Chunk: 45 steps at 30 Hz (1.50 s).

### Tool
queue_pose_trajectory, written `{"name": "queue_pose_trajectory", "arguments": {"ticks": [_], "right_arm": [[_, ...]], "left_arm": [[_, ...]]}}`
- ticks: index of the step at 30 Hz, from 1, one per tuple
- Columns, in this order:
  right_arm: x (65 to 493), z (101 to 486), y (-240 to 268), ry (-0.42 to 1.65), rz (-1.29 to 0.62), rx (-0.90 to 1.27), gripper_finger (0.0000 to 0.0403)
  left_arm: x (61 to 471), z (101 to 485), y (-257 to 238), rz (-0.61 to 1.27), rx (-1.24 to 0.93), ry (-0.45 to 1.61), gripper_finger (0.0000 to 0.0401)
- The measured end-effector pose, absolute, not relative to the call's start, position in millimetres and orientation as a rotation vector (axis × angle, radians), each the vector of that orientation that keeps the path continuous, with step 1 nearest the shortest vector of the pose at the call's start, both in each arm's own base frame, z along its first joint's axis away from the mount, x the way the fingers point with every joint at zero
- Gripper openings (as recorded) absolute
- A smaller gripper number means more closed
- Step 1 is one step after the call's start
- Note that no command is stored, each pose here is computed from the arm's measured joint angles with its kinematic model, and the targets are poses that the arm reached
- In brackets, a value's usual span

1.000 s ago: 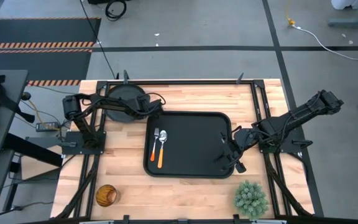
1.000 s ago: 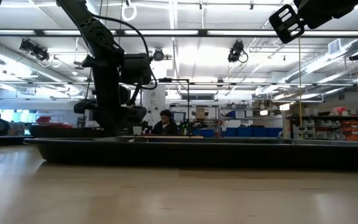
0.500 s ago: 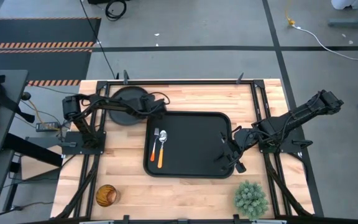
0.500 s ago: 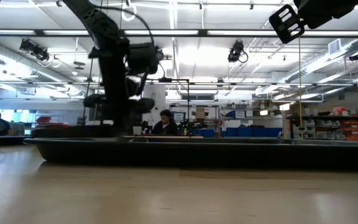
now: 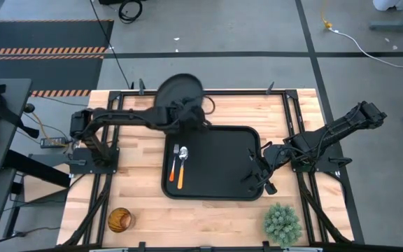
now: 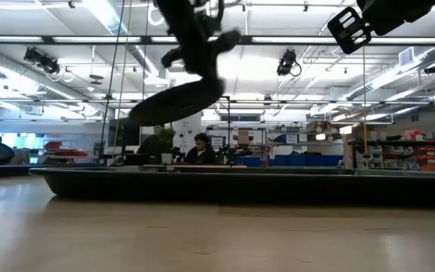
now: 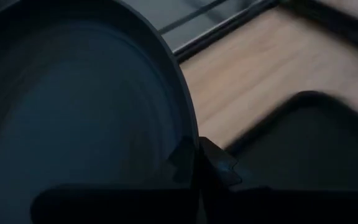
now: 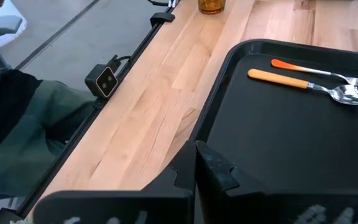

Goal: Pick and place plate/cup/fork/spoon on tray
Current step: Put the black plate on the black tray to the right of the yellow spoon

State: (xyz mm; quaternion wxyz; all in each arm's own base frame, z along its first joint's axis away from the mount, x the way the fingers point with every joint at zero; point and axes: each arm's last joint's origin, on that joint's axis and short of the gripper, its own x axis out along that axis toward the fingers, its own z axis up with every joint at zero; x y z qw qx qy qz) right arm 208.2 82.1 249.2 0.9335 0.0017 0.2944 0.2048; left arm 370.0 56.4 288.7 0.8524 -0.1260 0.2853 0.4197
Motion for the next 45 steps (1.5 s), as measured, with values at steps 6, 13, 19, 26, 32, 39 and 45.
{"name": "queue_pose_trajectory", "arguments": {"ticks": [6,13,19,26,32,39,45], "right_arm": [[206,254,80,0.599,0.377,-0.036,0.0011],[192,278,80,0.575,0.208,-0.075,0.0011],[179,292,82,0.476,0.171,-0.104,0.0011],[170,302,79,0.408,0.109,-0.113,0.0011],[163,305,78,0.384,0.015,-0.104,0.0011],[158,306,80,0.387,0.034,-0.111,0.0011],[160,303,81,0.405,0.034,-0.117,0.0011]], "left_arm": [[383,295,13,0.701,-0.212,0.550,0.0012],[389,282,-30,0.519,-0.167,0.624,0.0013],[400,274,-52,0.386,-0.201,0.639,0.0013],[440,273,-78,0.207,-0.098,0.656,0.0013],[465,257,-105,0.082,0.066,0.772,0.0013],[468,230,-125,-0.008,0.104,0.893,0.0013],[462,220,-126,0.005,0.104,0.981,0.0013]]}}
